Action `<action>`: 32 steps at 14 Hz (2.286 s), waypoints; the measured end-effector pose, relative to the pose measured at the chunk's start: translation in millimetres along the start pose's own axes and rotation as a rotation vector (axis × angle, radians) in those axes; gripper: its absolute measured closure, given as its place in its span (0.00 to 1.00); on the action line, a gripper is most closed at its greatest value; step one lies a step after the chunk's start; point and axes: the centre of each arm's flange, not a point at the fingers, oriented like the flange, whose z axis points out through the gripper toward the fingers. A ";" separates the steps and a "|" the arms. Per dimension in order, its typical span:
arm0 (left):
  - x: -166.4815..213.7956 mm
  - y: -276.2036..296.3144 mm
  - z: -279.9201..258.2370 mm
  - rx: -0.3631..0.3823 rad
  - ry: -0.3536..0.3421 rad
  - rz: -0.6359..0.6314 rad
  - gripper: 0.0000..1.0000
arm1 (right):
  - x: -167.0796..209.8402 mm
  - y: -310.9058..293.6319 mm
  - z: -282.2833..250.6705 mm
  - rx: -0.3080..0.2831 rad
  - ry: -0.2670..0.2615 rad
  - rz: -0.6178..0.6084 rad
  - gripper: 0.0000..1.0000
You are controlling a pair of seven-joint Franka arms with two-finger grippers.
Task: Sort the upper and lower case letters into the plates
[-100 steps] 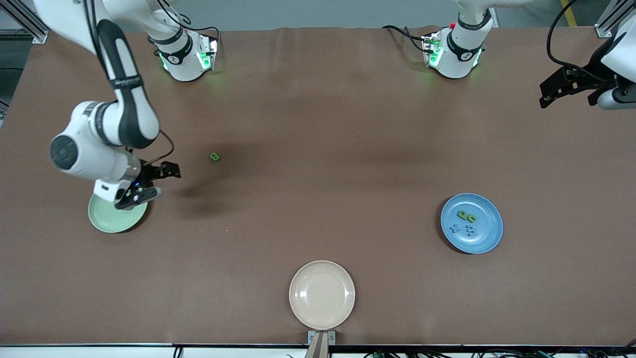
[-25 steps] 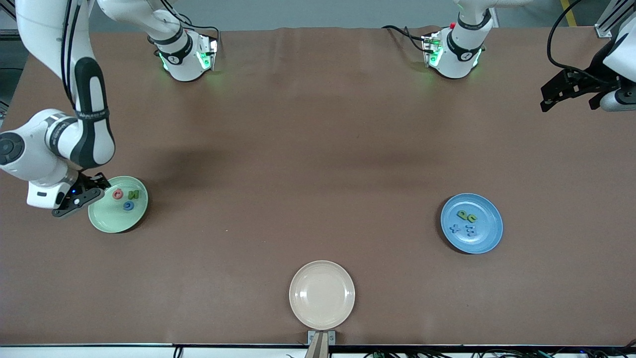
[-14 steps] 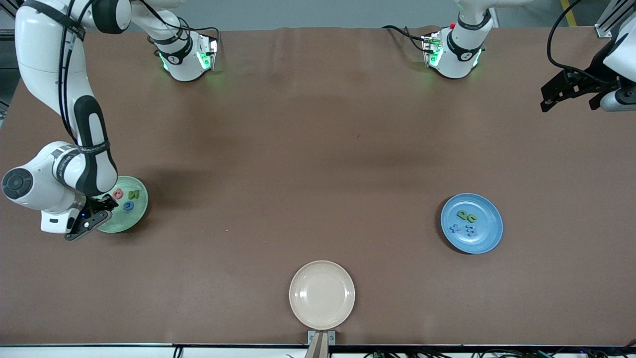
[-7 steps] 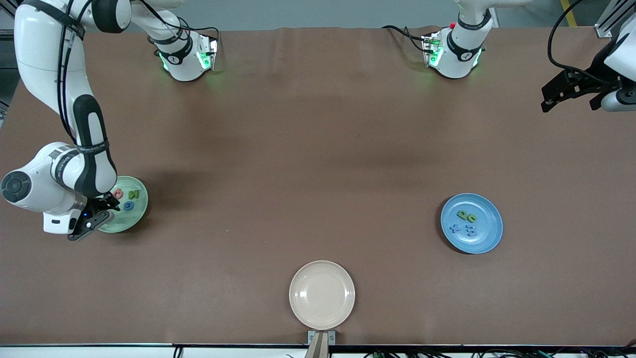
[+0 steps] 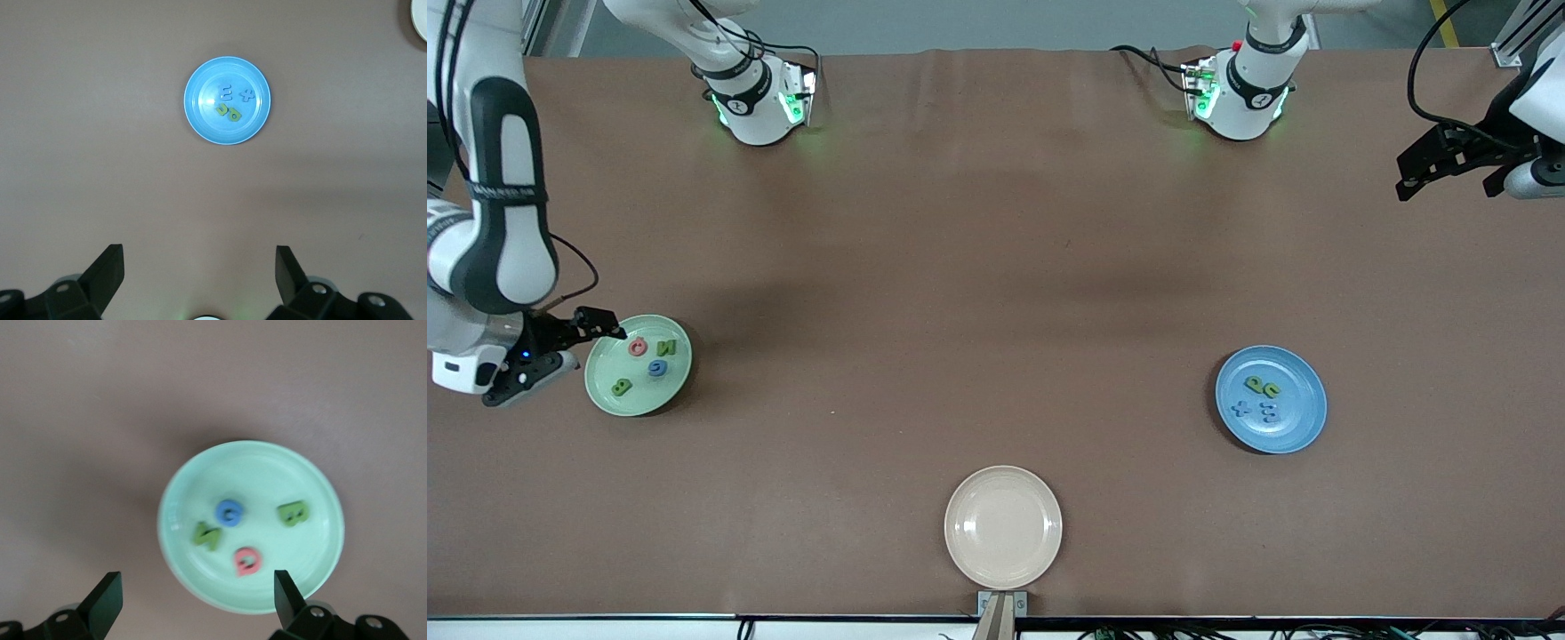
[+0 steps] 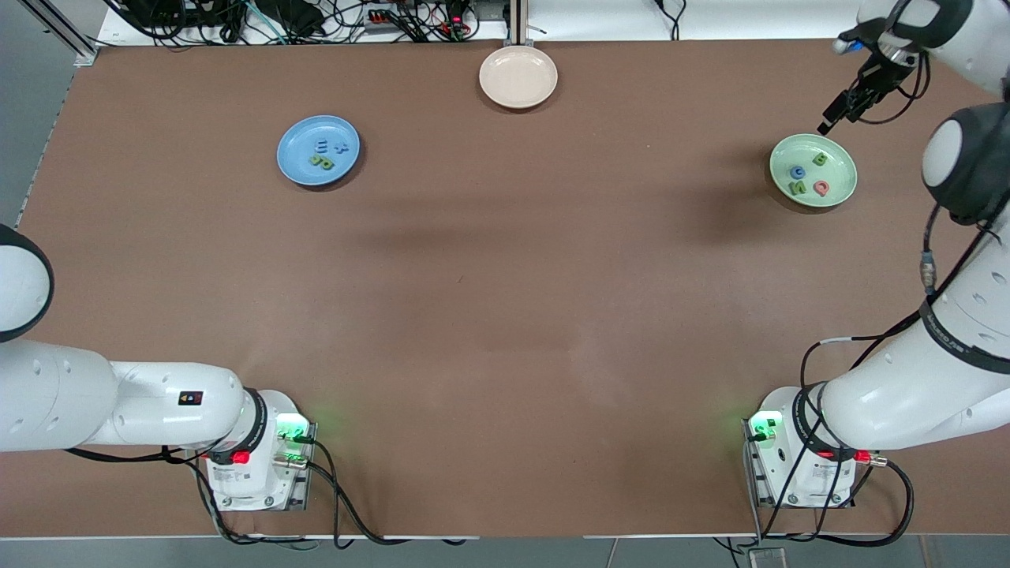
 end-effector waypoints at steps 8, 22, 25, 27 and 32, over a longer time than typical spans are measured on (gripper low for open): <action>2.4 -1.3 -6.1 -0.002 0.017 -0.003 0.00 | -6.1 -104.9 -107.4 -0.039 0.013 0.343 0.00; 5.4 -6.3 -6.5 -0.004 0.019 -0.012 0.00 | -29.6 -166.5 -266.9 -0.138 0.190 0.575 0.00; 5.5 -6.4 -6.5 -0.002 0.019 -0.012 0.00 | -28.2 -164.1 -269.1 -0.143 0.194 0.581 0.00; 5.6 -7.6 -6.7 0.006 0.020 -0.013 0.00 | -26.8 -163.2 -267.9 -0.145 0.192 0.582 0.00; 5.7 -9.4 -8.1 0.021 0.024 -0.014 0.00 | -24.7 -163.4 -268.6 -0.148 0.194 0.582 0.00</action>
